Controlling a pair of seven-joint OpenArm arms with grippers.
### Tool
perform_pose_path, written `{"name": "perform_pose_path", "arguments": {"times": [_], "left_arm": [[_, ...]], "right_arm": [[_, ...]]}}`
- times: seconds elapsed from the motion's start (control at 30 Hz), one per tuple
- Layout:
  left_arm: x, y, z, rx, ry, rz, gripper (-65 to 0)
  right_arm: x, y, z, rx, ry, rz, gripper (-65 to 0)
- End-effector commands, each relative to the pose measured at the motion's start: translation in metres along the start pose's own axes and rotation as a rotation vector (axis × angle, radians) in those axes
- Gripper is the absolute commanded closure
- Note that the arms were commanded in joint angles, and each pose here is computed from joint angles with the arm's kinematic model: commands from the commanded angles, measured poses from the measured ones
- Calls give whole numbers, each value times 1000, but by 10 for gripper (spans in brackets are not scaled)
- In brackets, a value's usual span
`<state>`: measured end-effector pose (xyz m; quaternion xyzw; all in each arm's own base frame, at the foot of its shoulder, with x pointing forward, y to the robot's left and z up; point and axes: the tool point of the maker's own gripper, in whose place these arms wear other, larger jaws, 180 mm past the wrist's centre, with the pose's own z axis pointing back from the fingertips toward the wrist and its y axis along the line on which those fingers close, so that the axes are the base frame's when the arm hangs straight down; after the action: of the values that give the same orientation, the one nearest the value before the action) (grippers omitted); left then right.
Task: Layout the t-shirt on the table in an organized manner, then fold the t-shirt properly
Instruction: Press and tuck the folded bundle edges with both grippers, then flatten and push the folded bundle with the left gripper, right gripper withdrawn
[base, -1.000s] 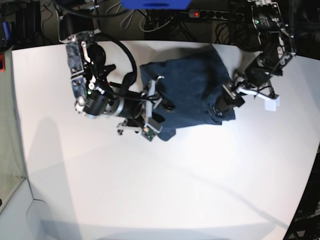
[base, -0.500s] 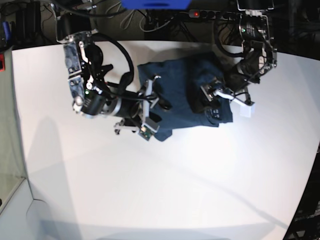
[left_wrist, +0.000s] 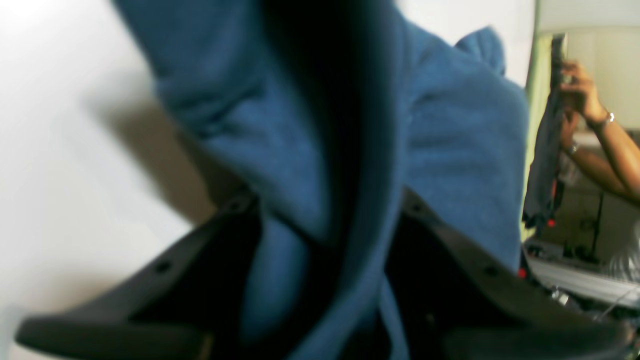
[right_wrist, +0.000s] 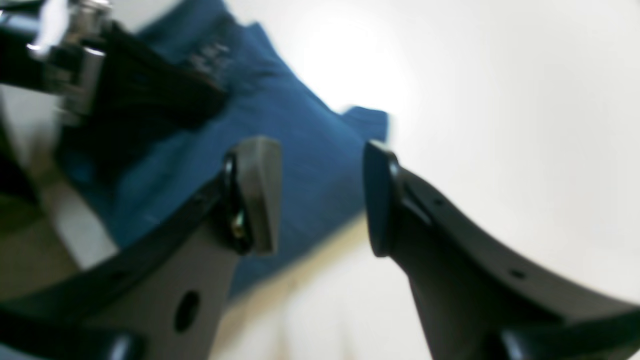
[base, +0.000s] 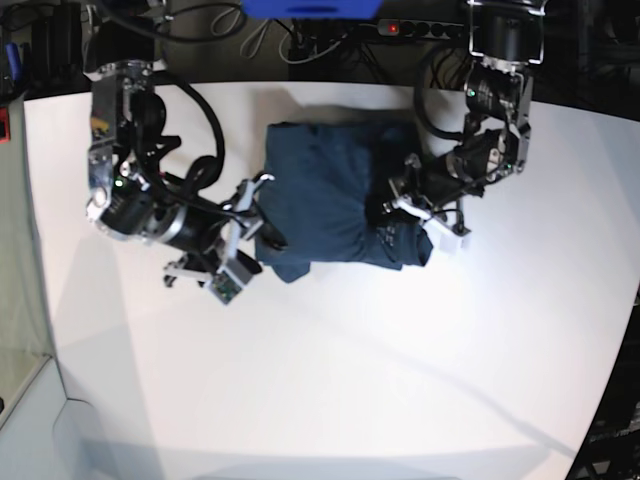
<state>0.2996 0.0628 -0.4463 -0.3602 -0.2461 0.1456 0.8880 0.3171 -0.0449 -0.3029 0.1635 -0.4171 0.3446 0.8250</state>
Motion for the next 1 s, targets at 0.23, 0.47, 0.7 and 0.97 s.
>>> {"name": "perform_pose_path", "arguments": {"times": [0.23, 0.47, 0.7, 0.97], "left_arm": [[-12, 9, -12, 119, 224, -267, -153], [35, -23, -30, 230, 253, -761, -153], [19, -91, -62, 91, 298, -1282, -155], [-24, -127, -84, -20, 350, -1725, -156]], "right_arm": [[-12, -61, 64, -244, -56, -81, -277], [-58, -85, 101, -372, 11, -180, -275], [-101, -86, 125, -434, 86, -269, -274], [-137, -81, 147, -485, 148, -345, -274]]}}
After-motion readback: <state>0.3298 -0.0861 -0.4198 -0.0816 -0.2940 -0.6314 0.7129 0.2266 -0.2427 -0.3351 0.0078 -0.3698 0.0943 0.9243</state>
